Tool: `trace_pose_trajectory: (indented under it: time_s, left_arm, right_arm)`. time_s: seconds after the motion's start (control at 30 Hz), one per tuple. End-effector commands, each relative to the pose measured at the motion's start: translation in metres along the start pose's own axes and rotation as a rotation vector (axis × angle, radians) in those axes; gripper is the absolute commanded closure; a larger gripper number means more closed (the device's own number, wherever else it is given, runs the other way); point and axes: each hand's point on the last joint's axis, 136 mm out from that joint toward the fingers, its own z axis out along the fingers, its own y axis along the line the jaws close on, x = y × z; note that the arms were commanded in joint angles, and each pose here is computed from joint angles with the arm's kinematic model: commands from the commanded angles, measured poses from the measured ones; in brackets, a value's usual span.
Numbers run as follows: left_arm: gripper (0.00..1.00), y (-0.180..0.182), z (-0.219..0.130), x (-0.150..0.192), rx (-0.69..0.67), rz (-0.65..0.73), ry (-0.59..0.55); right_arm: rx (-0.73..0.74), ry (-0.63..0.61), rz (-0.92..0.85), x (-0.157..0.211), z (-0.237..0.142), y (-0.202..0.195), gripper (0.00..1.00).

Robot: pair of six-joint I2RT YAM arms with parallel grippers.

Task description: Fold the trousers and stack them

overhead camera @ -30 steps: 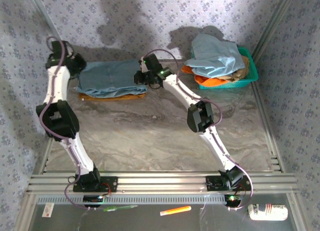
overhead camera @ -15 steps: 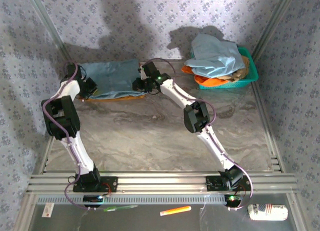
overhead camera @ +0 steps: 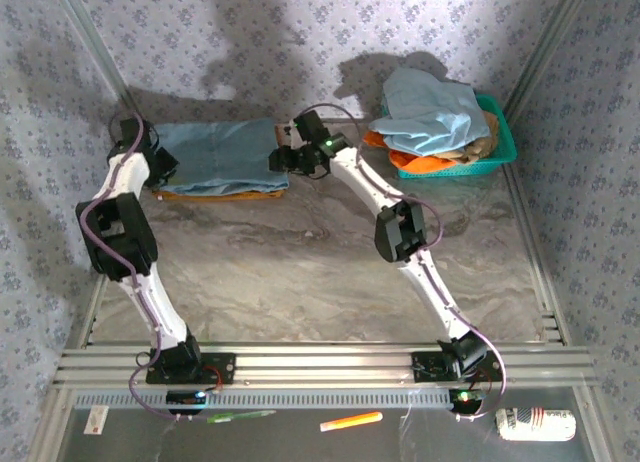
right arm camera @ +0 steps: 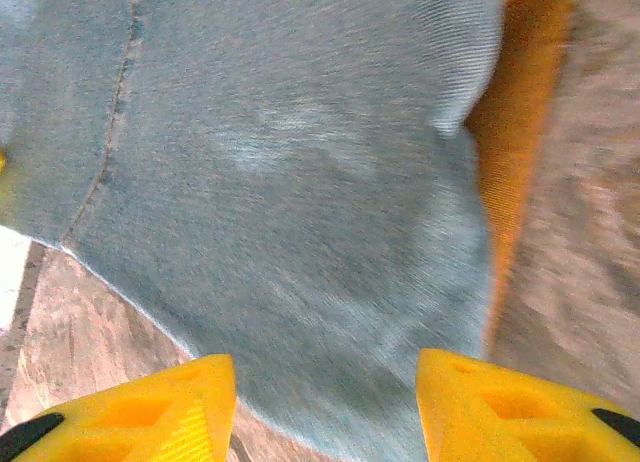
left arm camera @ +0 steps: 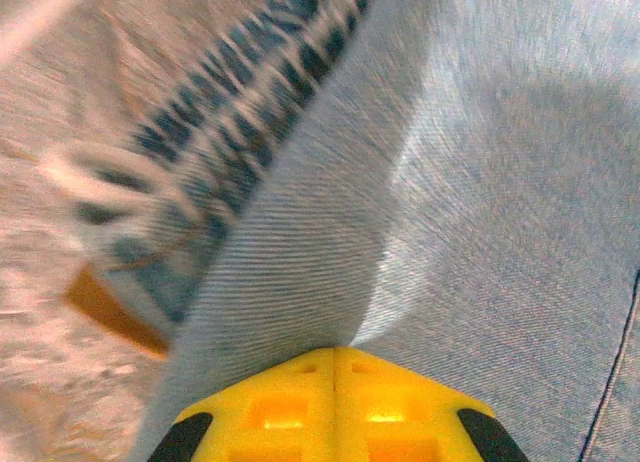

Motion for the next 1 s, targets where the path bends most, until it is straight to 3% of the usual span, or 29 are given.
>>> trace_pose_trajectory:
  time_s: [0.0, 0.03, 0.2, 0.3, 0.43, 0.53, 0.7, 0.87, 0.97]
  left_arm:
    - [0.92, -0.022, -0.073, -0.014, -0.019, 0.064, -0.142]
    - [0.87, -0.026, -0.081, -0.006, -0.021, 0.073, -0.149]
    - [0.34, -0.078, -0.093, 0.074, 0.031, 0.206, -0.126]
    - [0.24, -0.114, -0.078, 0.122, 0.088, 0.264, -0.062]
    - [0.23, -0.154, -0.049, 0.160, 0.106, 0.341, 0.002]
    - [0.22, -0.165, -0.026, 0.168, 0.038, 0.391, 0.001]
    - [0.28, -0.131, 0.008, 0.145, -0.049, 0.351, -0.021]
    - [0.40, -0.092, 0.044, 0.132, -0.079, 0.282, 0.064]
    - [0.42, -0.070, 0.053, 0.126, -0.093, 0.256, 0.093]
  right_arm:
    - [0.067, -0.127, -0.067, -0.038, -0.097, 0.026, 0.44]
    - [0.104, -0.144, -0.067, -0.037, -0.110, 0.023, 0.43]
    - [0.246, -0.187, -0.016, -0.011, -0.161, -0.010, 0.39]
    - [0.270, -0.196, 0.009, 0.009, -0.183, -0.027, 0.37]
    - [0.289, -0.206, 0.041, 0.035, -0.206, -0.047, 0.34]
    - [0.289, -0.197, 0.062, 0.050, -0.215, -0.059, 0.34]
    - [0.298, -0.169, 0.070, 0.071, -0.220, -0.073, 0.34]
    - [0.294, -0.168, 0.093, 0.079, -0.222, -0.082, 0.34]
    - [0.289, -0.171, 0.094, 0.080, -0.224, -0.081, 0.35]
